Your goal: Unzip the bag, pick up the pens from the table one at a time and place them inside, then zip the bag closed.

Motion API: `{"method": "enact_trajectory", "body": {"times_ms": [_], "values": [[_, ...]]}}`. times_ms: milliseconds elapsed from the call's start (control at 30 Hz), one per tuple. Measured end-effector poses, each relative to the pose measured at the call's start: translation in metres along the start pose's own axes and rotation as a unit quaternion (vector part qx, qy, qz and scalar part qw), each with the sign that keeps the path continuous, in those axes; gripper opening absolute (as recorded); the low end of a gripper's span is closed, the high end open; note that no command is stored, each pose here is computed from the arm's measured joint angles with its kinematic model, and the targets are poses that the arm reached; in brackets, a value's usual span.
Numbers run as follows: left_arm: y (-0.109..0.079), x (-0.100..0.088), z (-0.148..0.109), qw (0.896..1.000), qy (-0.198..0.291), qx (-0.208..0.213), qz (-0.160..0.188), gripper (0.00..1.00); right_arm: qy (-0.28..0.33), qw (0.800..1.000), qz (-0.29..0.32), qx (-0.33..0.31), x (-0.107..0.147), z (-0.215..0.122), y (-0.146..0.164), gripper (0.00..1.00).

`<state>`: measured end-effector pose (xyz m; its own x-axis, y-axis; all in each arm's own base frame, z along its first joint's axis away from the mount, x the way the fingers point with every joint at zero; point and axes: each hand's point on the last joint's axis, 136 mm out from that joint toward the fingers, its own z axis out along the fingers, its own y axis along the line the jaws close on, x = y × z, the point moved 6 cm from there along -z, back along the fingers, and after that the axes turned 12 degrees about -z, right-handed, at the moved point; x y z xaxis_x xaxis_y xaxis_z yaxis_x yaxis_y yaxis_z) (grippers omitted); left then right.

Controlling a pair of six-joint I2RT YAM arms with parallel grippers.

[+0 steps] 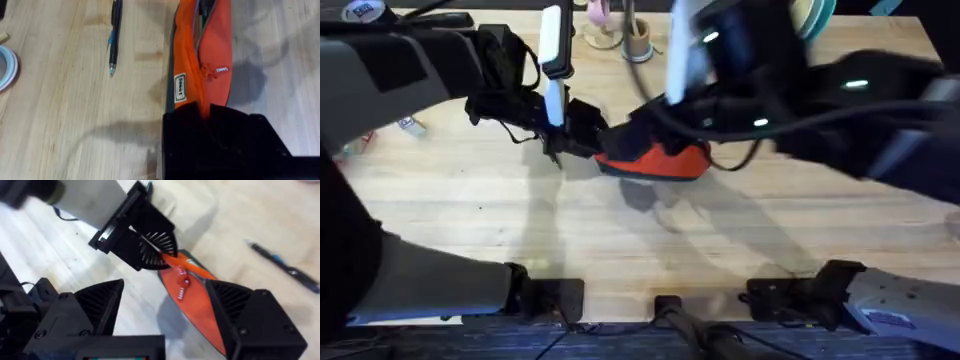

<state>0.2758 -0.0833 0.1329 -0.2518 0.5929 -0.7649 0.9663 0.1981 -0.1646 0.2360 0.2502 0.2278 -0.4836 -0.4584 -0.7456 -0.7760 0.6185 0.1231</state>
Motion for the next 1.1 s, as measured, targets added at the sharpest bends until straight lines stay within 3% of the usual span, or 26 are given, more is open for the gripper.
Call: {"method": "enact_trajectory", "body": {"times_ms": [233,267,433,467,800,933,1100], "values": [[0.0,0.0,0.0,1.0,0.0,0.0,0.0,0.044,-0.047,0.998,-0.013,0.045,-0.01,-0.058,-0.021,0.996],[0.0,0.0,0.0,1.0,0.0,0.0,0.001,0.094,-0.051,0.997,-0.013,0.05,-0.01,-0.062,-0.023,0.996],[-0.002,-0.005,0.001,1.0,-0.018,0.007,0.003,0.864,-0.052,0.997,-0.011,0.063,-0.007,-0.073,-0.027,0.996],[-0.002,-0.006,0.002,1.0,-0.02,0.009,0.0,0.959,-0.046,0.997,-0.01,0.063,-0.005,-0.073,-0.027,0.996],[-0.002,-0.007,0.001,1.0,-0.025,0.009,0.001,0.993,-0.036,0.997,-0.018,0.062,-0.001,-0.073,-0.027,0.996],[-0.007,-0.007,0.0,0.999,-0.022,0.019,-0.014,0.995,-0.035,0.997,-0.026,0.062,-0.001,-0.073,-0.027,0.996],[-0.018,-0.02,-0.021,1.0,-0.025,0.007,-0.017,0.995,-0.011,0.998,-0.033,0.06,0.004,-0.072,-0.027,0.996]]}}
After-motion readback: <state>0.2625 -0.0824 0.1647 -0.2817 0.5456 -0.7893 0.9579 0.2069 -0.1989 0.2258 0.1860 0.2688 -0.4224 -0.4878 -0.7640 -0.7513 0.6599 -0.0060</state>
